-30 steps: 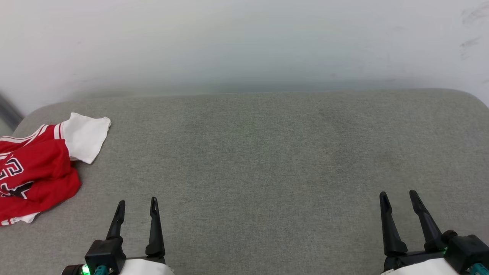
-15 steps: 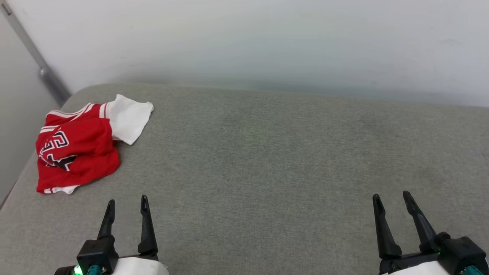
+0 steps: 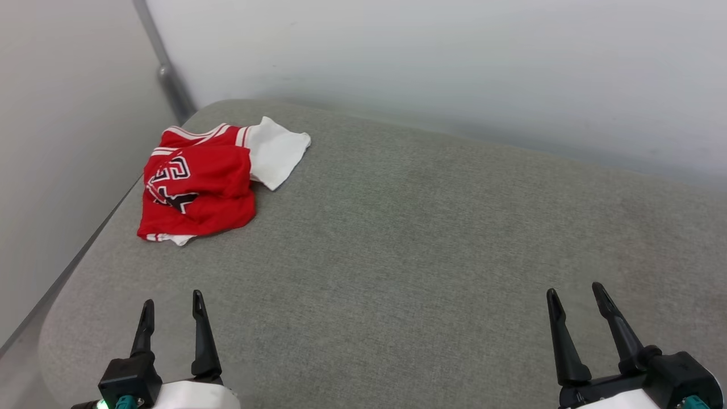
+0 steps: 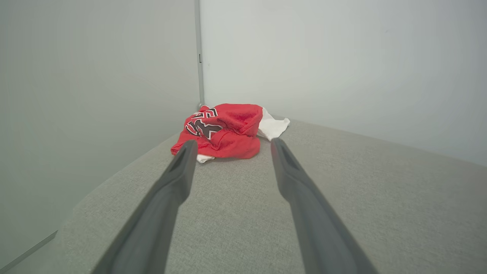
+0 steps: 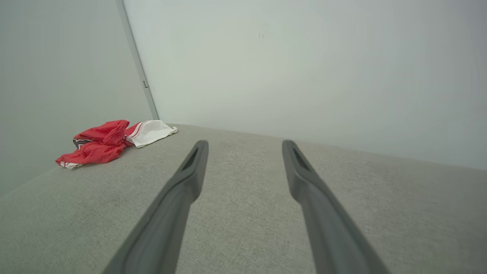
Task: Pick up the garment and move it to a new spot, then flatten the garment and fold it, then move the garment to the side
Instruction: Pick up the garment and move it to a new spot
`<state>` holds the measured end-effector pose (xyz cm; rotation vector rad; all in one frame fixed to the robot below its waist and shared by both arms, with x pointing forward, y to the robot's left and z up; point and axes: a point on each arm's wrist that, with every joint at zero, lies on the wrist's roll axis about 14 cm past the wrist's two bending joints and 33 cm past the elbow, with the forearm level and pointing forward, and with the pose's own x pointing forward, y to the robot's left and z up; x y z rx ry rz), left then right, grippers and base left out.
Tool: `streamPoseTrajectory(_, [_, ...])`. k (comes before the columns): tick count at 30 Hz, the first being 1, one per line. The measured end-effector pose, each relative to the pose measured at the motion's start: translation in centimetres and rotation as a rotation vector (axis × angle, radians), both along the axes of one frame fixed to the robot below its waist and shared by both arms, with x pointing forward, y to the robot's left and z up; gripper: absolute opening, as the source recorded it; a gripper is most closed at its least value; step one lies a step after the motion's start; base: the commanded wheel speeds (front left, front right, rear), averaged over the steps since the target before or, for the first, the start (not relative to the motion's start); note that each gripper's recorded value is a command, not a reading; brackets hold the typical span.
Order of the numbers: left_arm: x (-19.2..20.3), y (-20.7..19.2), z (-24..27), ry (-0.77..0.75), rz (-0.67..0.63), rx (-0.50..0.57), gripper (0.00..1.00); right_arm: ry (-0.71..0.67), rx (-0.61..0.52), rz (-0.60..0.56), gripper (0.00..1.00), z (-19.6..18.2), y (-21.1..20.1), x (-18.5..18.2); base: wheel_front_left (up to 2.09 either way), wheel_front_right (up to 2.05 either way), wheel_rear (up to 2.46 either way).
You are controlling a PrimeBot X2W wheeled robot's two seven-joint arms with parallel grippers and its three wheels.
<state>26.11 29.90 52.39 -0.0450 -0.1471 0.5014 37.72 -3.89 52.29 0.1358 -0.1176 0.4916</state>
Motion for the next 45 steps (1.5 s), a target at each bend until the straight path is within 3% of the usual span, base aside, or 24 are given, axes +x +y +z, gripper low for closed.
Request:
streamPoseTrajectory(11, [-3.7,2.4,-0.5,0.017,0.133,-0.008,1.0,0.003,-0.007,0.107,1.0,-0.3,3.6,0.3,0.0,0.0,0.0])
streamPoseTrajectory(20, [-3.7,2.9,-0.8,0.023,0.15,-0.017,1.0,0.002,-0.009,0.093,1.0,-0.2,3.1,0.2,0.0,0.0,0.0])
streamPoseTrajectory(29, [1.9,5.8,3.6,-0.048,0.084,0.106,1.0,-0.015,-0.034,0.05,1.0,-0.5,2.0,1.7,0.0,0.0,0.0])
streamPoseTrajectory(38, [10.9,9.5,9.9,-0.134,0.022,0.239,1.0,-0.033,-0.072,-0.019,1.0,-1.8,0.3,5.5,0.0,0.0,0.0])
streamPoseTrajectory(45, [17.8,12.3,10.6,-0.111,-0.001,0.257,1.0,-0.035,-0.101,-0.082,1.0,-3.7,-1.5,8.4,0.0,0.0,0.0])
